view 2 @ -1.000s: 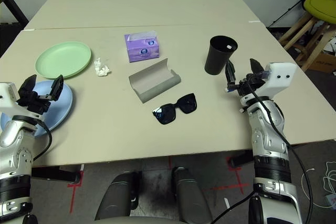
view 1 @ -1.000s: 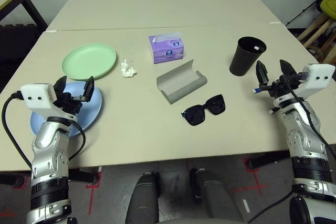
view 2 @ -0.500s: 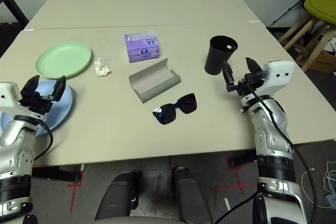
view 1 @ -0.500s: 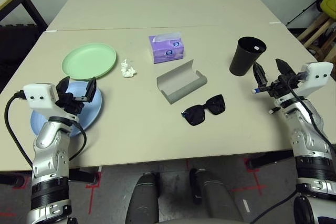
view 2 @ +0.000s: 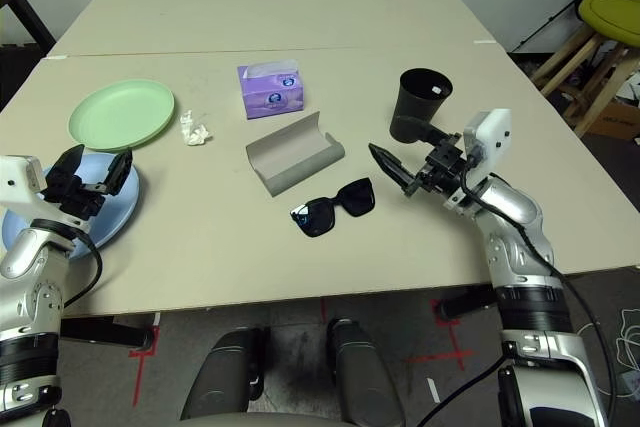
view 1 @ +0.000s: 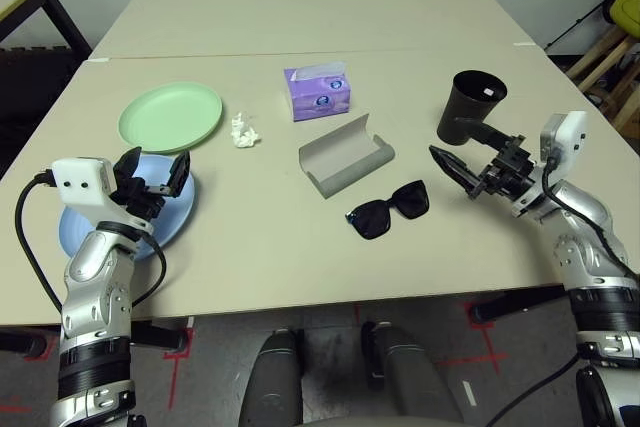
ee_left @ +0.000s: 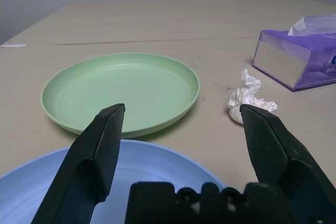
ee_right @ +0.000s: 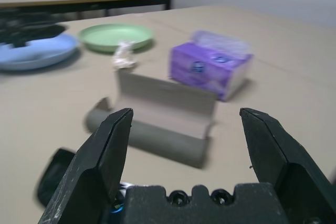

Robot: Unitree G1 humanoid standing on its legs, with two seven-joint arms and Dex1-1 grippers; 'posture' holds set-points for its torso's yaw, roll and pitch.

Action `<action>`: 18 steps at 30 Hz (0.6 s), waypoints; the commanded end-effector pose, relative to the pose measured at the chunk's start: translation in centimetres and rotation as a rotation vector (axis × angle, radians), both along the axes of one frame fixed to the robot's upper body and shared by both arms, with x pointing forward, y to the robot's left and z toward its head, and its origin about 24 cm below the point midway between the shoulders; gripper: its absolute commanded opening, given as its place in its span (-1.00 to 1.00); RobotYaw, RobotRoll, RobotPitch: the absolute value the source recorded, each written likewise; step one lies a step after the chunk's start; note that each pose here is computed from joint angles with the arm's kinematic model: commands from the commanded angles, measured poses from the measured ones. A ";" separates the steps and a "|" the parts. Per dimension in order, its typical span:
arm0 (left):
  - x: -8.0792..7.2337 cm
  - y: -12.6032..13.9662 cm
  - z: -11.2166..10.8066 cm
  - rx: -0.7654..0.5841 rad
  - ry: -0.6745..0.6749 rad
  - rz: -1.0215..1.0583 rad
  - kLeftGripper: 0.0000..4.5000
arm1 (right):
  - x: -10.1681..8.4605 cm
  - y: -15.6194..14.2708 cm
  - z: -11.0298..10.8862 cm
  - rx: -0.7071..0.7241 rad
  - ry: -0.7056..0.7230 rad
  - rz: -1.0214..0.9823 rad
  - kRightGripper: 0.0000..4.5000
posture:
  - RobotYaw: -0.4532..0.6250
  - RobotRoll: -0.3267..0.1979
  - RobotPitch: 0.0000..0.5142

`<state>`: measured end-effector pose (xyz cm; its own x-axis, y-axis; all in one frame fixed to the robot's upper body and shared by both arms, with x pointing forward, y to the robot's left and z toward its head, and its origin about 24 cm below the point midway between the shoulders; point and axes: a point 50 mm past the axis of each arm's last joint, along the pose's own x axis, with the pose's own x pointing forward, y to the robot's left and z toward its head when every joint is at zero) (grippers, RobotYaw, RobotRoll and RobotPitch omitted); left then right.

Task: Organize and tidy the items on the table.

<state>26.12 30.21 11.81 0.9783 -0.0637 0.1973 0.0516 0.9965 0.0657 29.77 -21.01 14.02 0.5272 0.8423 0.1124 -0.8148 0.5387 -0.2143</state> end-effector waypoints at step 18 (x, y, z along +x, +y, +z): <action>-0.9 0.6 1.0 0.045 0.026 -0.039 0.99 | -1.1 1.4 -2.2 -0.220 0.000 0.364 1.00 | 0.15 0.25 -0.45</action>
